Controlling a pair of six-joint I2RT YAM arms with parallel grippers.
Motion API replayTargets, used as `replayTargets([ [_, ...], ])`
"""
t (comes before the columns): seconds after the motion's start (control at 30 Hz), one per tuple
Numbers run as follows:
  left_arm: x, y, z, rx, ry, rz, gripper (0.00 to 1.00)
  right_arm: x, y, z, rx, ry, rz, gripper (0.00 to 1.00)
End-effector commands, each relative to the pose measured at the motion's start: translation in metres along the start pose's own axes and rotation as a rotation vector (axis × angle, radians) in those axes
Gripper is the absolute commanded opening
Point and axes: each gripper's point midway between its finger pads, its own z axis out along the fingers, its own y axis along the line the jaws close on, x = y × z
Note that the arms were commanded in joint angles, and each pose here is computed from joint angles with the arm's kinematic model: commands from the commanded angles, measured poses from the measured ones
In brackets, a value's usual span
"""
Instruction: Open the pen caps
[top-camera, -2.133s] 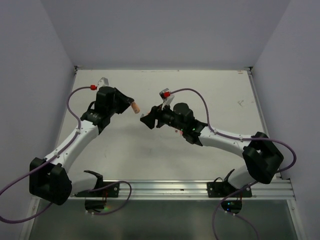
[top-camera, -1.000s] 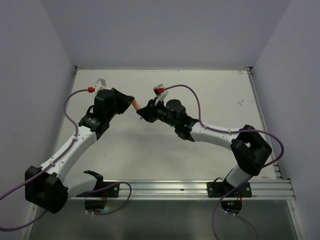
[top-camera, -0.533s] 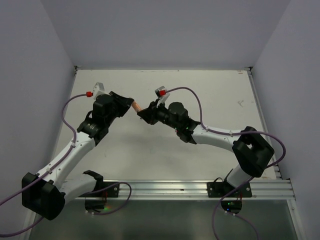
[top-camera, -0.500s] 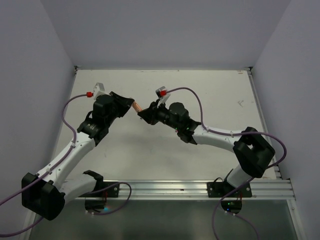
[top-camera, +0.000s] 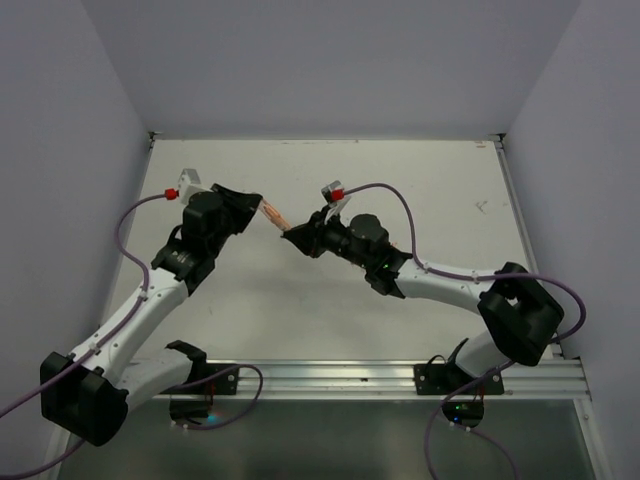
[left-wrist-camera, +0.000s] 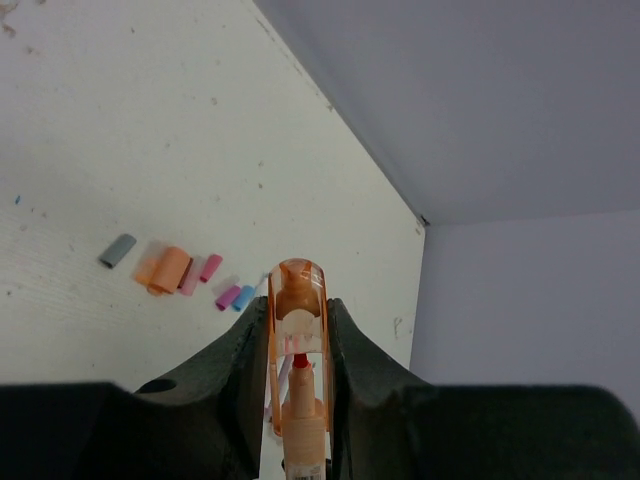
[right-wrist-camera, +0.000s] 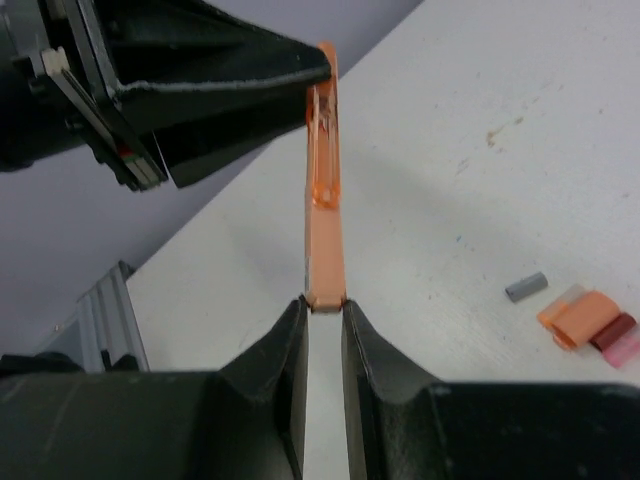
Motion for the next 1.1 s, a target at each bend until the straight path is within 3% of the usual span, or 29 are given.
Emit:
replayTargets([
  [0.0,-0.057,-0.011,-0.004,0.017,-0.26,-0.06,0.05,0.008,0.01,-0.011,-0.037,0.035,0.014,0.0],
  [0.17,-0.057,-0.011,-0.002,0.017,-0.259,-0.049,0.06,0.006,0.015,-0.019,-0.055,0.034,0.014,0.0],
  [0.33,-0.04,-0.019,0.004,0.047,-0.164,0.022,0.26,-0.006,0.027,-0.029,-0.093,0.012,-0.006,0.0],
  [0.4,-0.034,-0.021,0.004,0.057,-0.129,0.045,0.22,-0.012,0.03,-0.033,-0.097,0.001,-0.03,0.0],
  [0.43,-0.032,-0.021,0.002,0.064,-0.119,0.049,0.14,-0.013,0.03,-0.033,-0.101,0.001,-0.037,0.0],
  [0.63,-0.037,-0.035,-0.01,0.119,-0.114,0.117,0.07,-0.019,0.028,-0.036,-0.08,0.01,-0.064,0.01],
  [0.7,-0.035,-0.041,-0.014,0.142,-0.099,0.149,0.06,-0.022,0.025,-0.036,-0.062,0.02,-0.059,0.08],
  [0.8,-0.027,-0.046,-0.015,0.175,-0.051,0.192,0.05,-0.031,0.026,-0.036,-0.059,0.03,-0.093,0.31],
  [1.07,-0.005,-0.047,-0.018,0.212,0.064,0.256,0.05,-0.048,0.02,-0.04,-0.113,0.035,-0.177,0.47],
])
